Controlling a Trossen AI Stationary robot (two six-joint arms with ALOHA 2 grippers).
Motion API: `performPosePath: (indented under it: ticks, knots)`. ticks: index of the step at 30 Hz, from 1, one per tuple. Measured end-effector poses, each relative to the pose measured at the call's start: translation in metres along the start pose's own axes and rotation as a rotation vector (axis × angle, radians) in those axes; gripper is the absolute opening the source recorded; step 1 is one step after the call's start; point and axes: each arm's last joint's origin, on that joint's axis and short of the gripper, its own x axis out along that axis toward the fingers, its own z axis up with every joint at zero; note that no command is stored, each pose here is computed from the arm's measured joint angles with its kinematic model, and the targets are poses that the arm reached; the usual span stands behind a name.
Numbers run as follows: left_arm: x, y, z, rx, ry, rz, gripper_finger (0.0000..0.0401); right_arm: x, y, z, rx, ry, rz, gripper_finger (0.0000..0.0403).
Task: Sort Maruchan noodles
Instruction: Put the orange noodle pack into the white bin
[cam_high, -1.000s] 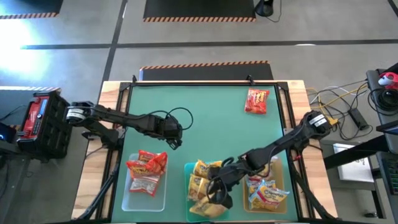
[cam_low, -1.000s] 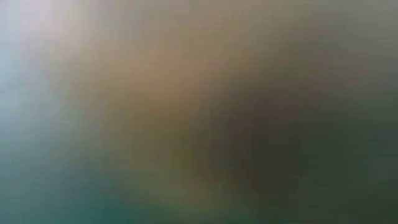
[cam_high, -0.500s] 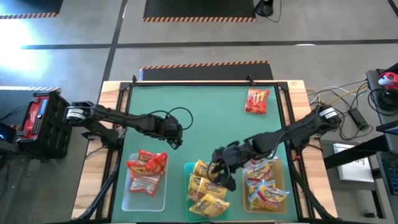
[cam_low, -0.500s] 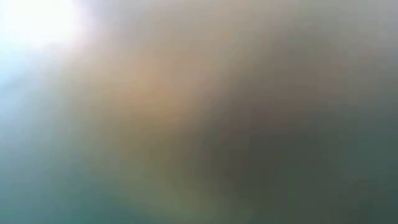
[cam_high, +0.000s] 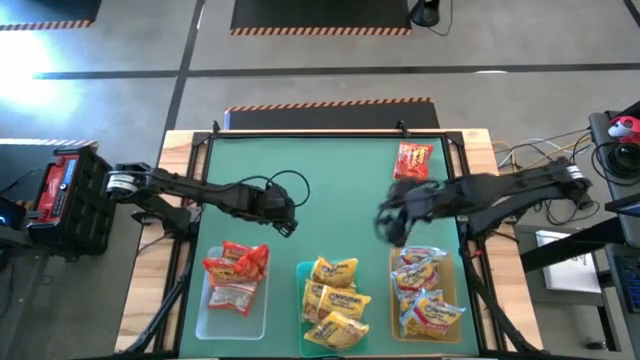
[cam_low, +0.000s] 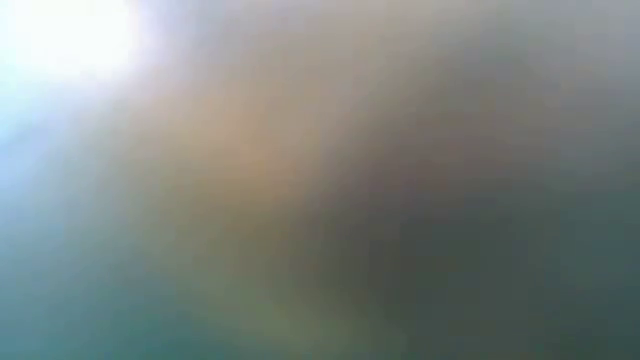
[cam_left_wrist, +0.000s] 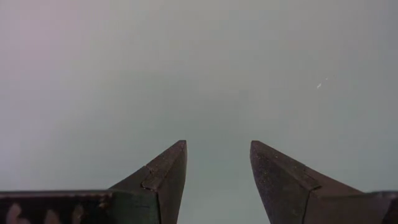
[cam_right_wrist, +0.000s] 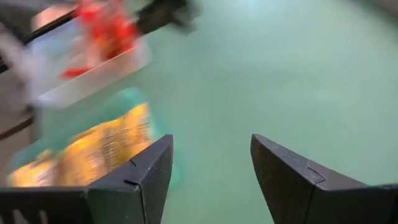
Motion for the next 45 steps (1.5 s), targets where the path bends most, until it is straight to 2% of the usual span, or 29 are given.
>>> performPosePath:
  ticks: [4,8,11,17,22,26,31,36,45]
  knots:
    - [0.002,-0.002,0.01,-0.057,-0.055,-0.05,0.0162,-0.029,-0.039,-0.003,0.073,-0.093,-0.169,0.0203]
    - [0.004,-0.001,0.025,-0.111,-0.146,-0.081,0.0162,-0.042,-0.083,-0.019,0.232,-0.075,-0.413,0.0203]
    - [0.005,0.003,0.037,-0.158,-0.206,-0.09,0.0162,-0.04,-0.111,-0.034,0.302,-0.033,-0.57,0.0203]
    - [0.007,0.01,0.052,-0.235,-0.268,-0.093,0.0162,-0.019,-0.152,-0.052,0.424,0.002,-0.717,0.0203]
    - [0.001,0.011,0.063,-0.239,-0.301,-0.099,0.0162,0.004,-0.179,-0.058,0.518,0.0,-0.739,0.0203]
    - [-0.006,0.011,0.074,-0.215,-0.329,-0.104,0.0162,0.019,-0.197,-0.054,0.543,-0.007,-0.744,0.0203]
    - [-0.013,0.01,0.082,-0.177,-0.349,-0.104,0.0162,0.032,-0.221,-0.056,0.589,0.077,-0.822,0.0203]
    - [-0.014,0.011,0.082,-0.142,-0.338,-0.088,0.0162,0.045,-0.239,-0.059,0.628,0.159,-0.83,0.0203]
    - [-0.012,0.018,0.073,-0.119,-0.256,-0.015,0.0162,0.073,-0.263,-0.057,0.606,0.155,-0.83,0.0201]
